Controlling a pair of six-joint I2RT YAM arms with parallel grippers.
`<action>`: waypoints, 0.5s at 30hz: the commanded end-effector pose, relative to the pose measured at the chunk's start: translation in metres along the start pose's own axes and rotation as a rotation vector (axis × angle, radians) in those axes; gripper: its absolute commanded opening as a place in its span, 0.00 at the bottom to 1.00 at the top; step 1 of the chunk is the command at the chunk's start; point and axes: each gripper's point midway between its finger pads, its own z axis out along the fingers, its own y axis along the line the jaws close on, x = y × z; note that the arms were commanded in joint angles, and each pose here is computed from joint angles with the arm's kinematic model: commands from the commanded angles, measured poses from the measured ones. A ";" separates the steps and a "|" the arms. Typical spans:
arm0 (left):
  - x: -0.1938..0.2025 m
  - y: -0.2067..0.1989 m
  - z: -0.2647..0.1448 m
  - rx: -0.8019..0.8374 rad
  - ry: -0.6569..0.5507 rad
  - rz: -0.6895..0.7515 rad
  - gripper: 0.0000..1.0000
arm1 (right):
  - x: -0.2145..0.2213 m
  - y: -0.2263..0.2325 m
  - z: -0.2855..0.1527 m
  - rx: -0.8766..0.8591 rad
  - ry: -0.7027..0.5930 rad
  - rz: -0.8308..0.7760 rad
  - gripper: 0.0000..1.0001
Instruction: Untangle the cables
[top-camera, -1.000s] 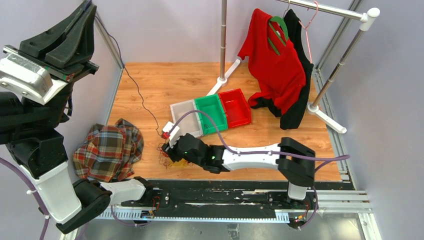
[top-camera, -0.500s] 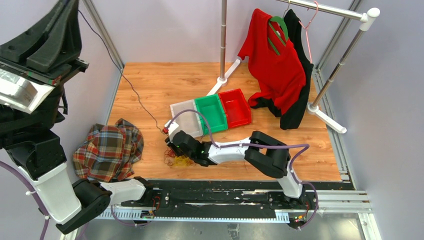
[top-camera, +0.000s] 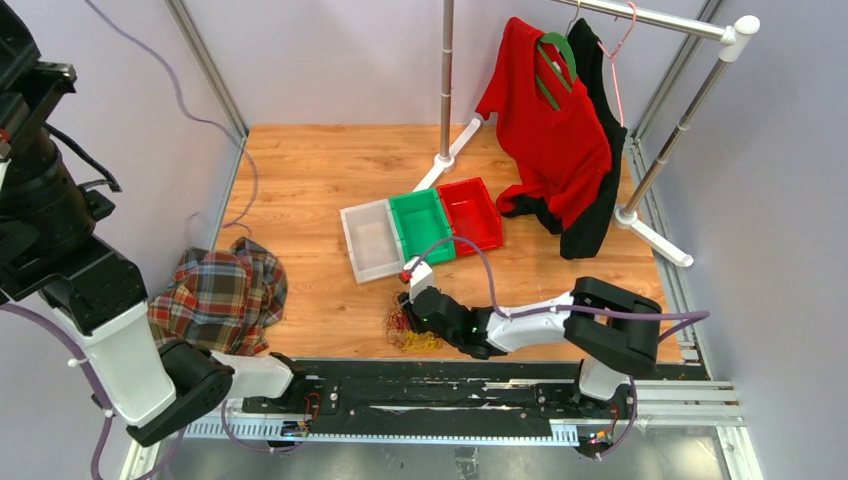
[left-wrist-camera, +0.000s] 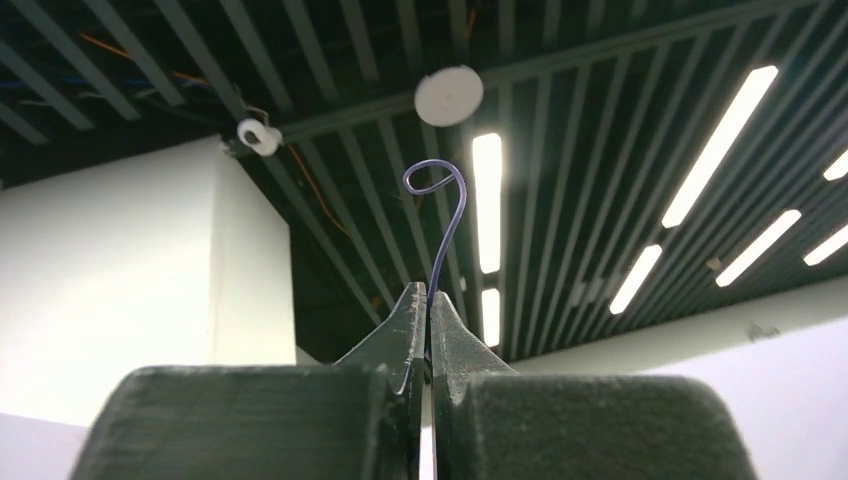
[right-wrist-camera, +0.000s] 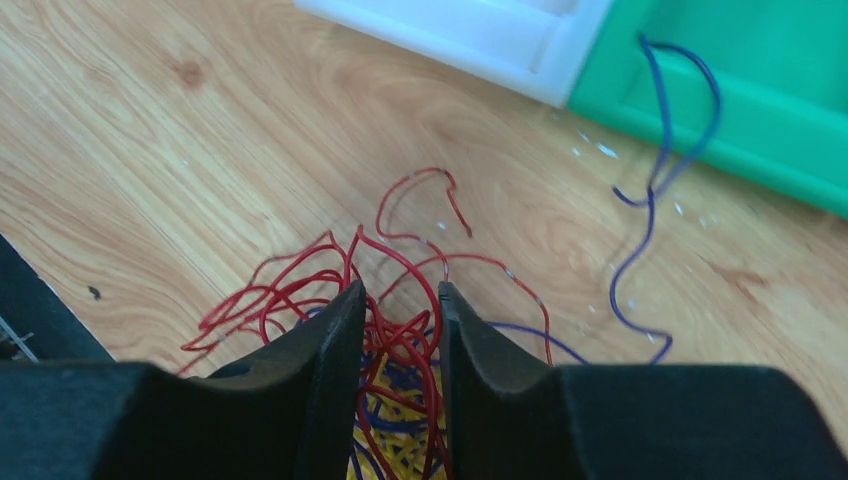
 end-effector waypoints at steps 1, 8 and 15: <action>-0.013 0.015 0.012 -0.092 -0.100 0.052 0.00 | 0.005 -0.032 -0.016 0.128 -0.041 0.088 0.34; 0.037 -0.060 -0.019 0.173 0.041 -0.069 0.00 | -0.039 -0.044 -0.052 0.136 -0.138 0.104 0.46; 0.088 -0.117 -0.063 0.354 0.183 -0.073 0.00 | -0.096 -0.041 -0.088 0.089 -0.223 0.098 0.64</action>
